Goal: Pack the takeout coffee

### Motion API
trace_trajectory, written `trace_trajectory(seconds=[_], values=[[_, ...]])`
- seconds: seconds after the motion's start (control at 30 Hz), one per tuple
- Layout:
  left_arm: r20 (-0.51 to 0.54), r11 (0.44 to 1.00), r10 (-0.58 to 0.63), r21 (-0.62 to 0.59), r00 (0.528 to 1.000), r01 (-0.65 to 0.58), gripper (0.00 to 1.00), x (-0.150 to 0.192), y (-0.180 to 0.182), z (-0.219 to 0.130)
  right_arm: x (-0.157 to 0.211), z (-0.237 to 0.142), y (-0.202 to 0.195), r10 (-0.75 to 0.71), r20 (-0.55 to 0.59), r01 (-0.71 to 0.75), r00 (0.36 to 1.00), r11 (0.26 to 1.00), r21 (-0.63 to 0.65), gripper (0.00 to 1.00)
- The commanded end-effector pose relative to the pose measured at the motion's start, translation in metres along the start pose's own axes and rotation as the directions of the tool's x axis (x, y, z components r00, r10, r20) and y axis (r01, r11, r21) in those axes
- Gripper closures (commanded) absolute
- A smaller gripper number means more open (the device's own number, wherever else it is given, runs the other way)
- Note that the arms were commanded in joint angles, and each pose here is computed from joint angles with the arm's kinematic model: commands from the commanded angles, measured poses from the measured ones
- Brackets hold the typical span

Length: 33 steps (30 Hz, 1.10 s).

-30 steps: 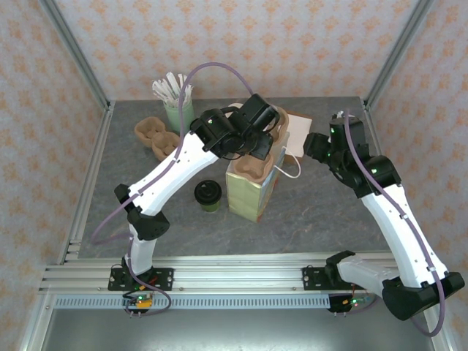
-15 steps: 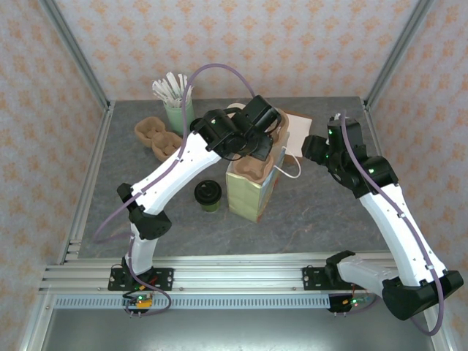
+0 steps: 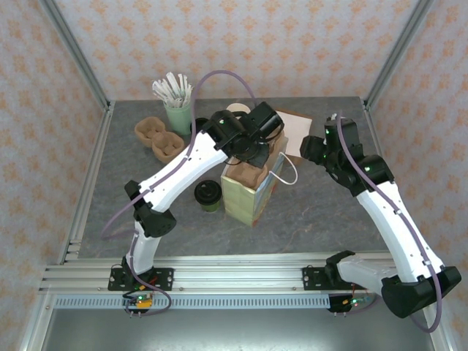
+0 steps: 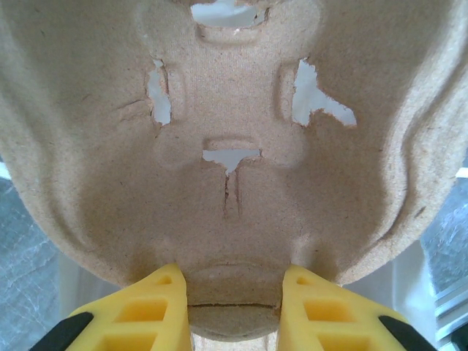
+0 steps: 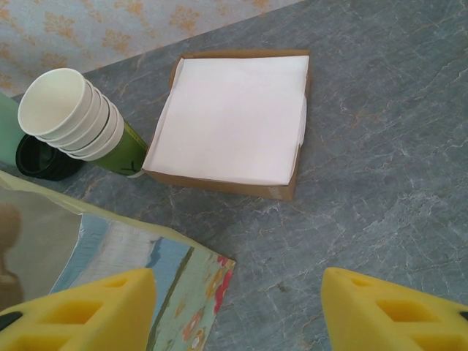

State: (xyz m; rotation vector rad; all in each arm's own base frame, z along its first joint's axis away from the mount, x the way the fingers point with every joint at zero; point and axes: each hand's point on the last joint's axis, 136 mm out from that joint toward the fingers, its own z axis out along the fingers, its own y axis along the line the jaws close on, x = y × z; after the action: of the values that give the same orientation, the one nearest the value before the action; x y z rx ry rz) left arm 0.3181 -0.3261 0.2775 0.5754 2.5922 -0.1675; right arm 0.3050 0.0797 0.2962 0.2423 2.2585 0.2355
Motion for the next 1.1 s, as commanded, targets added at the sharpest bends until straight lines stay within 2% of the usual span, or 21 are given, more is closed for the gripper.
trace_trajectory(seconds=[0.0,1.07], values=[[-0.045,1.0,-0.021,-0.004,0.999,0.021,0.75,0.007,0.006,0.0,-0.007,0.002,0.0,-0.016,0.026,0.016,1.0,1.0,0.003,0.38],[-0.258,1.0,0.004,-0.011,0.966,-0.007,0.77,0.051,0.004,0.025,0.005,0.019,-0.004,-0.022,0.008,0.022,1.0,1.0,0.019,0.37]])
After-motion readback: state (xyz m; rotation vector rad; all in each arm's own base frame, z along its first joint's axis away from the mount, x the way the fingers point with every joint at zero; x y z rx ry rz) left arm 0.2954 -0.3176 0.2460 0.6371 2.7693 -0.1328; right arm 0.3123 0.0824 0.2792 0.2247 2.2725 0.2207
